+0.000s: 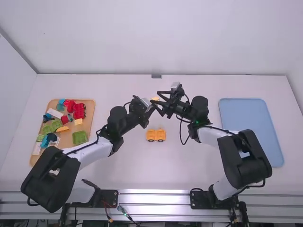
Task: Assemble lego blocks to make yellow taxi
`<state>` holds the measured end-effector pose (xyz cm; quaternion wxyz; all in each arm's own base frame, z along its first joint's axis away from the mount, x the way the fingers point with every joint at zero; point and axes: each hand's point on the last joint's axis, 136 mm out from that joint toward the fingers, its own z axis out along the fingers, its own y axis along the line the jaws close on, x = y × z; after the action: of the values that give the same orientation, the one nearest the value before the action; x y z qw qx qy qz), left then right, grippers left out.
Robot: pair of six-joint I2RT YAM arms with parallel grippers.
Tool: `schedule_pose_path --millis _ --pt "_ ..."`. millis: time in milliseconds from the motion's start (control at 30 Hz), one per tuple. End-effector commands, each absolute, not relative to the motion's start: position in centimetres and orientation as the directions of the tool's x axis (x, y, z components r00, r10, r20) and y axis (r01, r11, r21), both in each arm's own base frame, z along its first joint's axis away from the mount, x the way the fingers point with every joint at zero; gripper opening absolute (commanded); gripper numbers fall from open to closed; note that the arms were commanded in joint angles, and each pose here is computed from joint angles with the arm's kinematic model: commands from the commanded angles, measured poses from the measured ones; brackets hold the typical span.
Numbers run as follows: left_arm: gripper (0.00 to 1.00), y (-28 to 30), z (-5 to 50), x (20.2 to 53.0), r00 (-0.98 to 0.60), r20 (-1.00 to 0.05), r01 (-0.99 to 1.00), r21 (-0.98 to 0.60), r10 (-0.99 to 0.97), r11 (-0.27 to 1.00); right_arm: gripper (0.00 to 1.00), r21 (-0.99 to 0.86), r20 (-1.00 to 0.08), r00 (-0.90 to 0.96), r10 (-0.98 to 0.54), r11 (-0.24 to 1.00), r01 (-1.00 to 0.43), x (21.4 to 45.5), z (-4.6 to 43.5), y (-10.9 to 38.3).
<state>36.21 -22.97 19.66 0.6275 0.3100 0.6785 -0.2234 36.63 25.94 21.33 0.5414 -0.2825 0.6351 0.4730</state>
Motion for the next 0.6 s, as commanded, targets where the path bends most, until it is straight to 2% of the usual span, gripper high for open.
schedule_pose_path --millis 0,233,267,333,400,467,500,533,567 --pt "0.02 -23.51 20.13 36.05 -0.01 -0.992 0.716 0.082 0.128 0.693 0.62 0.282 -0.958 -0.236 0.161 0.391 -0.876 37.06 22.11 26.17" --pt "0.02 -23.7 20.72 36.0 0.014 -0.993 0.717 0.092 0.118 0.691 0.4 0.286 -0.957 -0.243 0.157 0.386 -0.877 36.96 21.97 26.25" --pt "0.02 -23.7 20.73 36.0 0.014 -0.993 0.717 0.092 0.118 0.691 0.4 0.286 -0.957 -0.243 0.157 0.386 -0.877 36.95 21.97 26.25" --pt "0.05 -23.7 20.86 36.01 0.019 -0.993 0.716 0.093 0.115 0.691 0.28 0.286 -0.957 -0.243 0.157 0.386 -0.877 36.97 21.97 26.22" --pt "0.08 -23.58 20.86 36.09 0.019 -0.993 0.714 0.094 0.115 0.694 0.23 0.286 -0.957 -0.243 0.158 0.385 -0.877 36.95 21.97 26.24" --pt "0.16 -23.49 20.85 36.15 0.018 -0.993 0.712 0.094 0.116 0.696 0.2 0.287 -0.957 -0.243 0.158 0.386 -0.877 36.97 21.98 26.22" --pt "0.16 -23.49 20.85 36.15 0.018 -0.993 0.712 0.094 0.116 0.696 0.2 0.286 -0.957 -0.243 0.158 0.386 -0.877 36.97 21.97 26.22" --pt "0.24 -23.5 20.86 36.14 0.018 -0.993 0.713 0.094 0.115 0.695 0.2 0.286 -0.957 -0.242 0.158 0.386 -0.877 36.97 21.98 26.22" --pt "0.38 -23.53 20.86 36.12 0.018 -0.993 0.713 0.093 0.115 0.695 0.2 0.286 -0.957 -0.243 0.158 0.386 -0.877 36.97 21.98 26.22"
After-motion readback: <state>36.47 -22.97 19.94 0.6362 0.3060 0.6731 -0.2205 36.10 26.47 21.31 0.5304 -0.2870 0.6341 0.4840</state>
